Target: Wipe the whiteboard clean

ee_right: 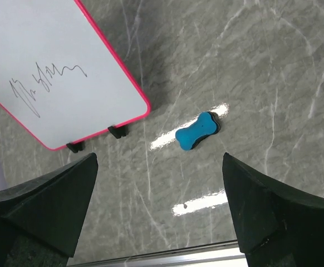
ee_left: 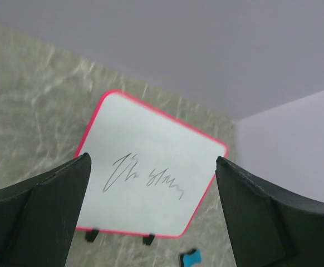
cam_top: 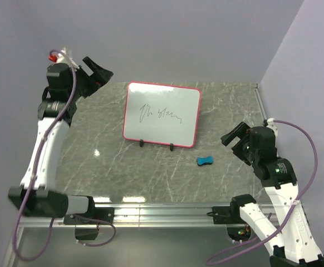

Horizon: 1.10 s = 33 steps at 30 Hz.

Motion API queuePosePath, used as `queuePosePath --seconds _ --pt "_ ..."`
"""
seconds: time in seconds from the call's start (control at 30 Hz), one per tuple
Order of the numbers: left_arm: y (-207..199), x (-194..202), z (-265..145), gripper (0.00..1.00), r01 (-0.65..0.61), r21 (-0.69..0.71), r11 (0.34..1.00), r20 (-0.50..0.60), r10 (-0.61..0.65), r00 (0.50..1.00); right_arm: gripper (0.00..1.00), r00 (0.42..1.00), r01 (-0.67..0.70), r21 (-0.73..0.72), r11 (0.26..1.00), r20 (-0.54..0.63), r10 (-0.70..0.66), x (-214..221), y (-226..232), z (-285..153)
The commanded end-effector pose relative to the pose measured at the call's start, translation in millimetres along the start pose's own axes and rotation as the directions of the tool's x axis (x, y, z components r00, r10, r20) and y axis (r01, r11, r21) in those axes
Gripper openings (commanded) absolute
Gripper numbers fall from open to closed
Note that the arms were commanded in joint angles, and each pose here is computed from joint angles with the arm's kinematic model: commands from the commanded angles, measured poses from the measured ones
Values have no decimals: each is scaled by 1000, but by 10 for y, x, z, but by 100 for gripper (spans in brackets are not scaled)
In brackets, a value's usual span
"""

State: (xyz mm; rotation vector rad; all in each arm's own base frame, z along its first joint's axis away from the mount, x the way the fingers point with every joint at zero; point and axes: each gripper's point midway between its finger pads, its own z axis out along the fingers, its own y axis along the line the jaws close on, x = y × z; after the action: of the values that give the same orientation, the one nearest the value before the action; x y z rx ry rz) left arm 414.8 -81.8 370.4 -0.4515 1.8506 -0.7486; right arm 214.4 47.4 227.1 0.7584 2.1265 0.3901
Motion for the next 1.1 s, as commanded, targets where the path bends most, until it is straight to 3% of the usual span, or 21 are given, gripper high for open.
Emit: queuePosePath --seconds 0.0,0.1,0.13,0.17,0.23,0.37,0.57,0.87,1.0,1.07 --pt "-633 -721 -893 99 -155 37 987 393 128 911 100 999 -47 9 999 1 47 -49 69 12" --pt "-35 -225 -606 99 -25 -21 999 244 29 969 100 987 -123 81 989 -91 131 135 22 165" --pt "184 -74 -460 99 47 -61 997 137 -38 990 100 981 -141 90 986 -122 152 190 37 198" --pt "197 83 -415 99 57 -64 996 47 -54 997 99 973 -160 102 982 -149 174 243 41 233" --pt "227 234 -371 99 24 -106 994 -8 -25 1000 98 945 -218 120 968 -223 241 383 103 306" --pt "461 212 -524 99 13 -213 977 82 5 997 96 871 -365 165 916 -286 399 622 133 482" --pt "606 460 -630 99 -46 -232 972 11 50 999 91 801 -423 310 851 -312 512 905 -40 715" --pt "725 593 -696 99 -95 -270 958 -20 93 996 84 788 -433 396 810 -270 553 1019 -164 1058" --pt "692 654 -644 97 -124 -259 958 -47 115 992 71 803 -405 419 813 -262 535 1027 -151 1201" --pt "695 666 -628 97 -129 -260 957 -53 119 991 69 810 -376 437 817 -273 519 1077 -145 1266"
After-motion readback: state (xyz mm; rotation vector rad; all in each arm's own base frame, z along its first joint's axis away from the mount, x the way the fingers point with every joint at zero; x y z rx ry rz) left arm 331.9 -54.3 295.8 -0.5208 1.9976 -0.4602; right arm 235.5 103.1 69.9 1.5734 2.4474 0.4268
